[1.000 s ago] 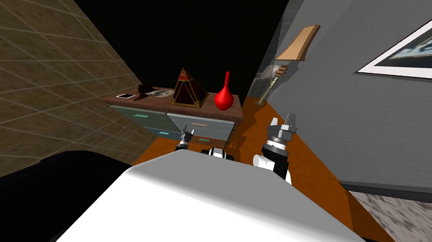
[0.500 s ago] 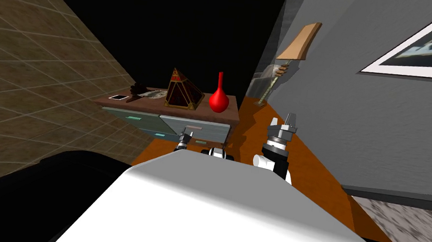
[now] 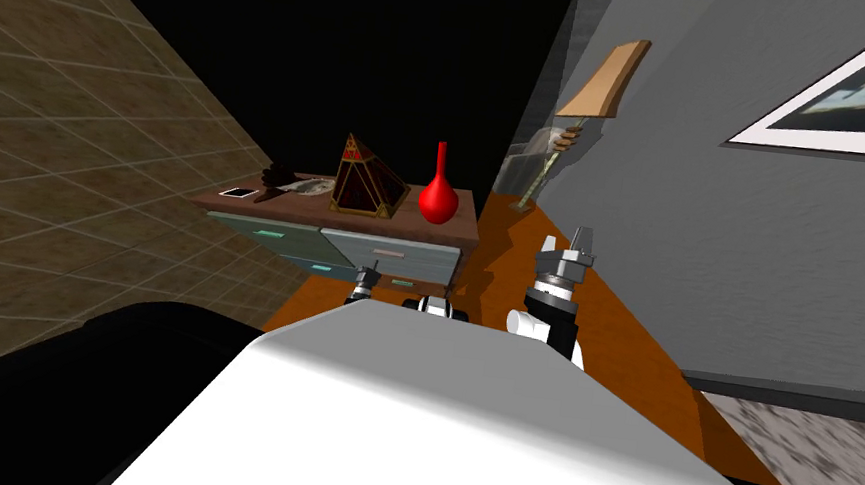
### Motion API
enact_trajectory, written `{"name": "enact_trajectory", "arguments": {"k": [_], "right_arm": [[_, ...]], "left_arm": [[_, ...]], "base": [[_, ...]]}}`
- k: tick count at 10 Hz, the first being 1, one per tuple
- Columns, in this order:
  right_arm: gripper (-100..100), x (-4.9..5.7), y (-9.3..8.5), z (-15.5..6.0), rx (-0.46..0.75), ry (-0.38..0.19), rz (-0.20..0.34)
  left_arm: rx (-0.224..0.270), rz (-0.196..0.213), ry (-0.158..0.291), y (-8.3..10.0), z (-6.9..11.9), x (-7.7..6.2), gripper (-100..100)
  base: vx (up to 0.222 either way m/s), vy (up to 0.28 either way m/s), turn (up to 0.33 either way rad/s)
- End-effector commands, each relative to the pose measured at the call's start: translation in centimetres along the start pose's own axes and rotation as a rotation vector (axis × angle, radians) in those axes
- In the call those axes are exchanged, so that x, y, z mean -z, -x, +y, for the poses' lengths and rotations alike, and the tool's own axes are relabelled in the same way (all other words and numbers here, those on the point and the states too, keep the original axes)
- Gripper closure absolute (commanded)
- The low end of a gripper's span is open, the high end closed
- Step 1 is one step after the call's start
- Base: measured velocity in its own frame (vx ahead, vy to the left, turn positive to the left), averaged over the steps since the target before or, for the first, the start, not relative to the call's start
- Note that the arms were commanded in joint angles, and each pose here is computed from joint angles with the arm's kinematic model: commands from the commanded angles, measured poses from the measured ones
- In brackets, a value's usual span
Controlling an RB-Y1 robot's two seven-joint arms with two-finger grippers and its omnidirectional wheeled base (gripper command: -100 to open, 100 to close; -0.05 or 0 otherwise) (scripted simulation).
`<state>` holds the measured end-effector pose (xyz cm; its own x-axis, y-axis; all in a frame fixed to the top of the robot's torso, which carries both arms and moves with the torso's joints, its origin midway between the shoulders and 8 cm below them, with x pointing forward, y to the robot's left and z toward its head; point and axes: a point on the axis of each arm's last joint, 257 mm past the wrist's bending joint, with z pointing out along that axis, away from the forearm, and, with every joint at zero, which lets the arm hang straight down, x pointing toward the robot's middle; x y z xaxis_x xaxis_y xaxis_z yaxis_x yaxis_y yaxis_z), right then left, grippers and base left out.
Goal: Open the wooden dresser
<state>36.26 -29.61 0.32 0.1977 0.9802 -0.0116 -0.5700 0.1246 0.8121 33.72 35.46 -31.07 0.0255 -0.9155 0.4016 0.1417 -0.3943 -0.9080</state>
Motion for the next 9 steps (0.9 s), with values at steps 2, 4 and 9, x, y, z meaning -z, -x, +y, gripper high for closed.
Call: {"name": "enact_trajectory", "arguments": {"k": [2, 4, 9], "right_arm": [[0, 0.0, 0.0, 0.0, 0.0, 0.0, 0.0], [0, 0.0, 0.0, 0.0, 0.0, 0.0, 0.0], [0, 0.0, 0.0, 0.0, 0.0, 0.0, 0.0]], "left_arm": [[0.0, 0.007, 0.002, 0.1, -0.3, 0.7, 100], [0.002, -0.004, 0.013, 0.6, -0.6, 0.3, -100], [0.002, -0.011, 0.018, 1.0, -1.2, 0.0, -100]], "base": [[-0.142, -0.024, 0.023], [0.089, -0.014, -0.029], [0.122, -0.018, -0.011]]}}
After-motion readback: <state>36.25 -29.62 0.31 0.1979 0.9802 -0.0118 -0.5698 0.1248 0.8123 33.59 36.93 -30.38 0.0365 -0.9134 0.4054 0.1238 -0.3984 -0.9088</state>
